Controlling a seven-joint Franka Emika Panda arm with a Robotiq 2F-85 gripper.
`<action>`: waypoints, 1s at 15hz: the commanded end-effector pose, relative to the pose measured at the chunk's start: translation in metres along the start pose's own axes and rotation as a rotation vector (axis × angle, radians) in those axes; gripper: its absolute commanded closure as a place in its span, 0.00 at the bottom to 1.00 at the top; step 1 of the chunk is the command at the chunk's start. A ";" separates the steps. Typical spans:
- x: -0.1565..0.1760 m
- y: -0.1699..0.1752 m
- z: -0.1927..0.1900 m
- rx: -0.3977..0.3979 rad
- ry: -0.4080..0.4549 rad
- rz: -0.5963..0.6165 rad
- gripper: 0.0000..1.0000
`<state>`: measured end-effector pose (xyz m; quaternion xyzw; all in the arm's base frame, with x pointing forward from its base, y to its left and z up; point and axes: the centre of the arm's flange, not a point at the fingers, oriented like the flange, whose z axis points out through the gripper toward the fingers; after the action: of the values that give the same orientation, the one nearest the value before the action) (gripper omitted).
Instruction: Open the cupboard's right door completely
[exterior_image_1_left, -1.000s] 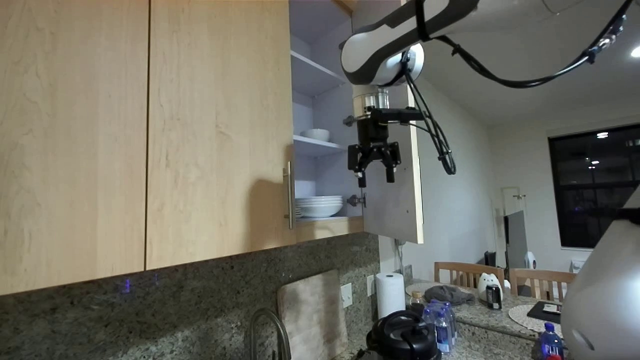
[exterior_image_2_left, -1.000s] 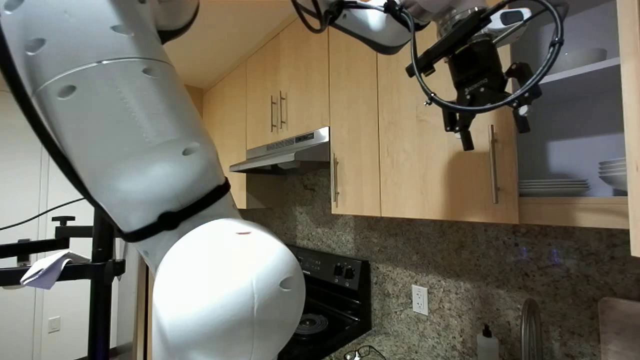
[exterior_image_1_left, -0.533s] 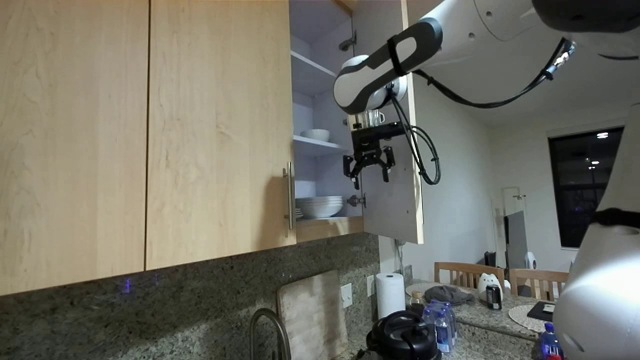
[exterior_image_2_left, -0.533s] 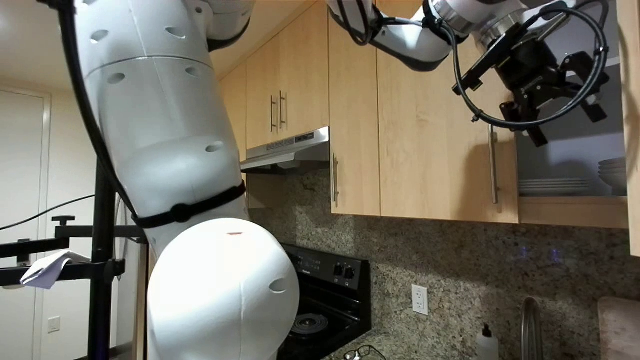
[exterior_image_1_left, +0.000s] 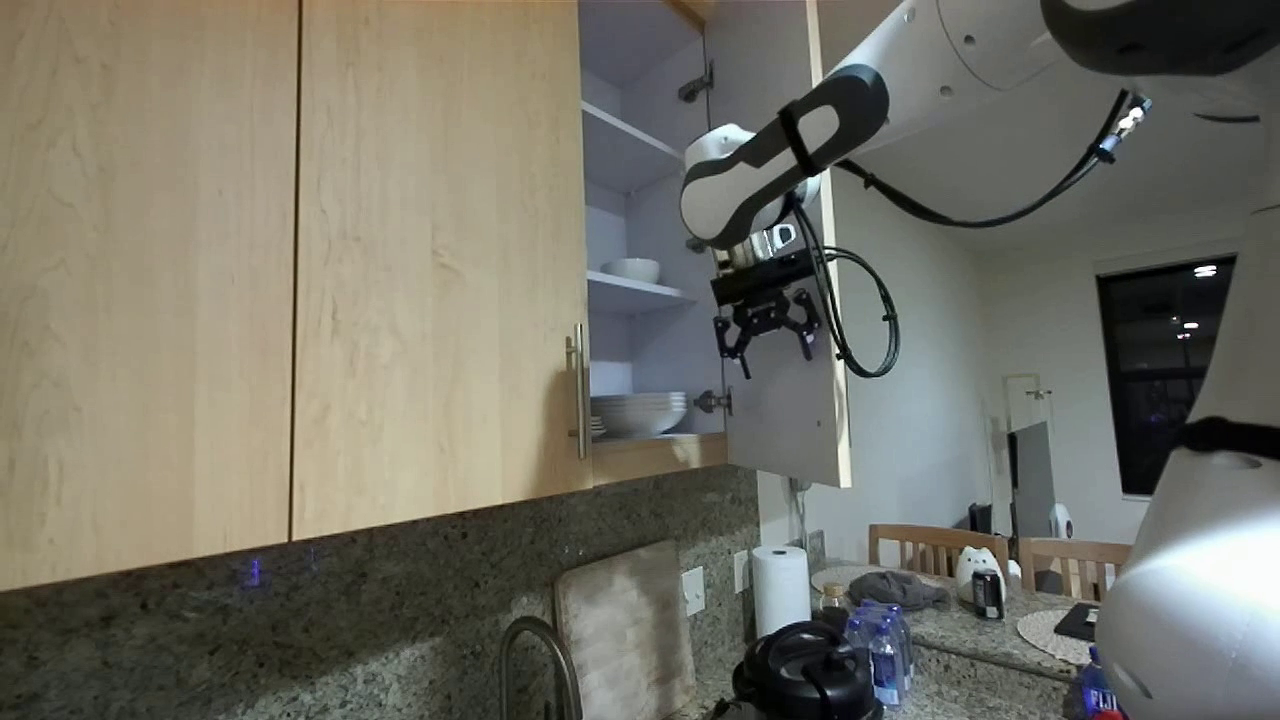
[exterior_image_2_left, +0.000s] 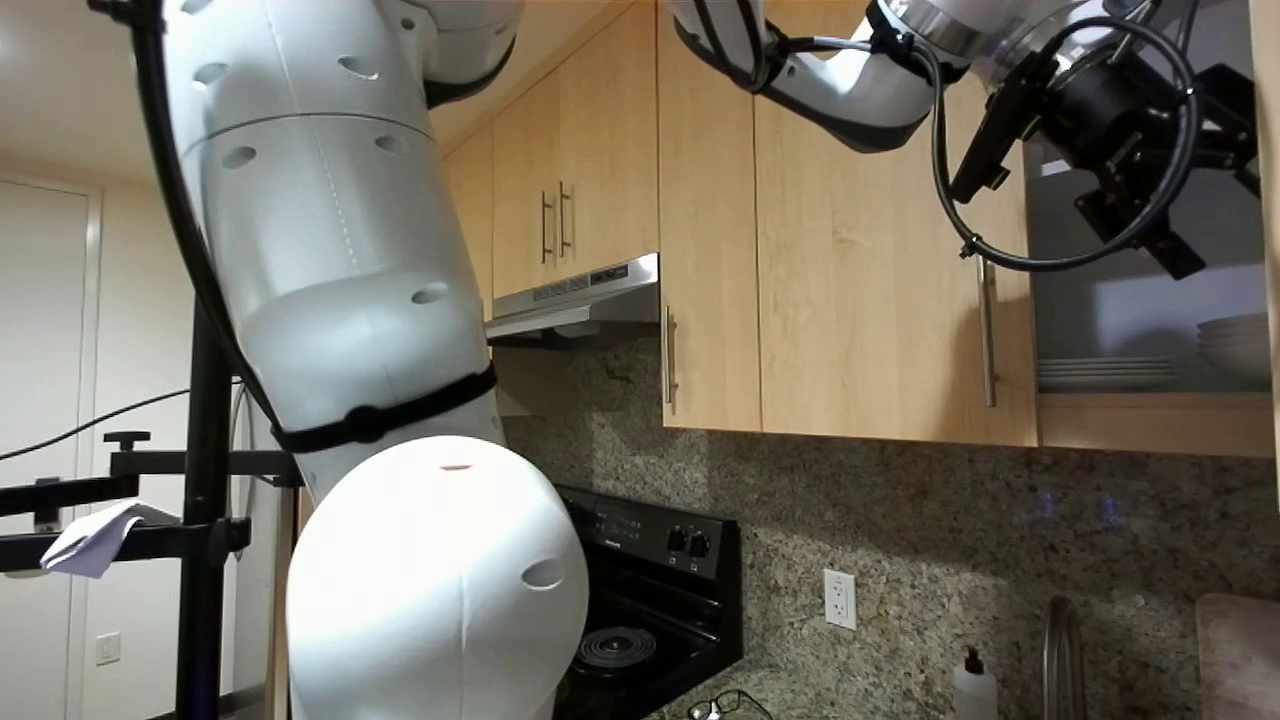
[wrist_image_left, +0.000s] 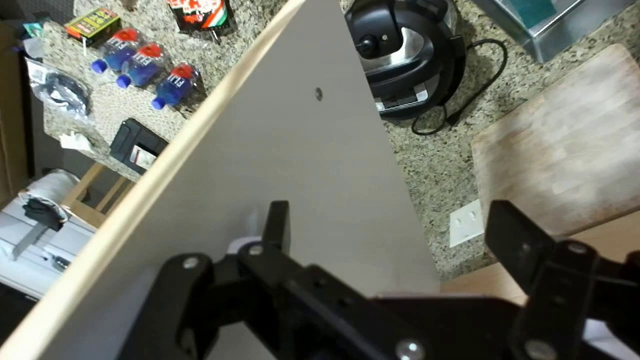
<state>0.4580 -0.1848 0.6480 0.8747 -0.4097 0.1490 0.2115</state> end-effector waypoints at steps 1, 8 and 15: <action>0.001 0.017 0.010 -0.040 -0.008 0.080 0.00; 0.013 0.077 0.031 0.003 0.034 0.111 0.00; 0.018 0.152 0.064 0.166 0.253 -0.002 0.00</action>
<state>0.3892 -0.2938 0.6514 0.8544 -0.4131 0.2452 0.1981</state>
